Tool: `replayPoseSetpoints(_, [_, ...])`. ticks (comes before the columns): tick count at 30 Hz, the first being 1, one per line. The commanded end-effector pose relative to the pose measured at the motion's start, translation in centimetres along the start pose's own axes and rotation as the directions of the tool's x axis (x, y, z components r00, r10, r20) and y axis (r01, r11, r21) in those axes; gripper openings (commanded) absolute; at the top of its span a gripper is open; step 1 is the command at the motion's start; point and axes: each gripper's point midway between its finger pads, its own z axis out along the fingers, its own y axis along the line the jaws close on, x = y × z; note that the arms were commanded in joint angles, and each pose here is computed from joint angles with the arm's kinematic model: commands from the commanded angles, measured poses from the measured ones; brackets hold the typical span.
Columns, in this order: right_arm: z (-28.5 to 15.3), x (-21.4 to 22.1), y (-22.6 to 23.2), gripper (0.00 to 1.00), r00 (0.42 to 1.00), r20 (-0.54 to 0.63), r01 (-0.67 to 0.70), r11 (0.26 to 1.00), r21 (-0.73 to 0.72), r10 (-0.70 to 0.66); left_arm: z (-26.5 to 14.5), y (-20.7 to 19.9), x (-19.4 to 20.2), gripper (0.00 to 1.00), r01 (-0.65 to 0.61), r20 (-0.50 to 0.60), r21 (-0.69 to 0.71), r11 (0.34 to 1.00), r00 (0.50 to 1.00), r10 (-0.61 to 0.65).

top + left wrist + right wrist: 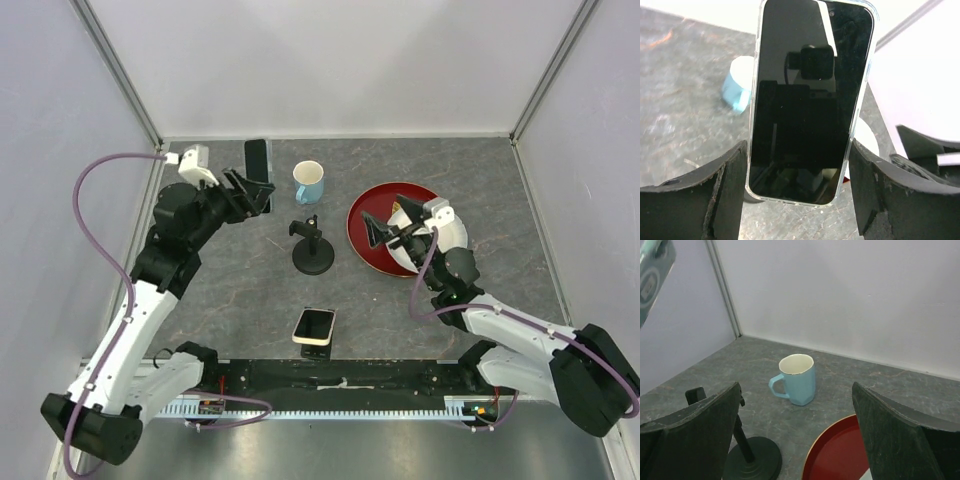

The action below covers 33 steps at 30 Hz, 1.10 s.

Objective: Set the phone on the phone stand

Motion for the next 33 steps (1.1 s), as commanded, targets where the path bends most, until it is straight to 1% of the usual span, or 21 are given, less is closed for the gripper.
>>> replayPoseSetpoints(1, [2.4,-1.7,2.8,0.98,1.0,0.01,-0.025,0.992,-0.124,0.026,0.1,-6.6,-4.4,0.02,-0.266,0.166,0.148,0.952,0.956,0.242])
replayPoseSetpoints(2, [2.6,-0.6,3.0,0.98,0.999,-0.029,-0.027,0.991,-0.129,0.024,0.7,-7.1,-3.9,0.02,-0.295,0.152,0.159,0.942,0.95,0.272])
replayPoseSetpoints(3, [2.9,-0.4,3.2,0.98,0.999,-0.039,-0.036,0.991,-0.131,0.031,0.8,-8.3,-3.0,0.02,-0.322,0.139,0.191,0.927,0.944,0.299])
replayPoseSetpoints(4, [3.3,-0.6,3.3,0.98,0.998,-0.038,-0.051,0.99,-0.131,0.047,0.9,-9.0,-3.1,0.02,-0.37,0.148,0.199,0.907,0.927,0.346])
replayPoseSetpoints(5, [3.4,0.0,3.3,0.98,0.997,-0.063,-0.061,0.99,-0.125,0.054,1.3,-9.3,-2.6,0.02,-0.392,0.137,0.202,0.897,0.919,0.37])
replayPoseSetpoints(6, [3.6,-0.2,3.4,0.98,0.996,-0.065,-0.071,0.99,-0.125,0.063,1.3,-10.0,-2.0,0.02,-0.415,0.133,0.217,0.884,0.909,0.395])
replayPoseSetpoints(7, [3.8,-0.5,3.3,0.98,0.996,-0.06,-0.08,0.99,-0.117,0.073,1.4,-10.0,-1.5,0.02,-0.459,0.135,0.218,0.861,0.888,0.44])
replayPoseSetpoints(8, [3.8,-0.2,3.3,0.98,0.992,-0.079,-0.101,0.989,-0.105,0.093,1.5,-9.9,-1.2,0.02,-0.479,0.136,0.205,0.854,0.878,0.459])
replayPoseSetpoints(10, [4.2,-0.7,3.1,0.98,0.99,-0.081,-0.118,0.989,-0.085,0.111,1.6,-9.8,0.2,0.02,-0.528,0.127,0.212,0.823,0.849,0.512])
replayPoseSetpoints(14, [4.6,-0.7,3.1,0.98,0.981,-0.112,-0.168,0.984,-0.058,0.161,1.5,-9.6,1.6,0.02,-0.585,0.153,0.231,0.777,0.811,0.565])
replayPoseSetpoints(15, [4.8,-1.2,3.2,0.98,0.975,-0.108,-0.2,0.978,-0.05,0.194,1.4,-9.6,1.8,0.02,-0.601,0.162,0.233,0.764,0.799,0.579])
replayPoseSetpoints(17, [4.8,-1.7,3.4,0.98,0.967,-0.113,-0.235,0.971,-0.045,0.228,1.4,-9.3,2.5,0.02,-0.603,0.159,0.242,0.76,0.798,0.582])
replayPoseSetpoints(18, [4.9,-2.1,3.7,0.98,0.96,-0.11,-0.266,0.963,-0.053,0.259,1.4,-9.0,2.7,0.02,-0.63,0.166,0.238,0.739,0.776,0.608])
replayPoseSetpoints(22, [4.5,-4.2,5.0,0.98,0.937,-0.087,-0.347,0.931,-0.108,0.339,0.9,-8.7,3.0,0.02,-0.647,0.176,0.244,0.723,0.762,0.623])
replayPoseSetpoints(27, [3.9,-4.9,6.7,0.96,0.917,-0.1,-0.398,0.896,-0.195,0.386,-0.2,-8.7,2.7,0.02,-0.649,0.203,0.244,0.721,0.761,0.616])
replayPoseSetpoints(33, [3.9,-6.1,8.6,0.93,0.863,-0.121,-0.504,0.818,-0.278,0.491,-0.8,-9.3,2.9,0.02,-0.641,0.209,0.271,0.718,0.767,0.606])
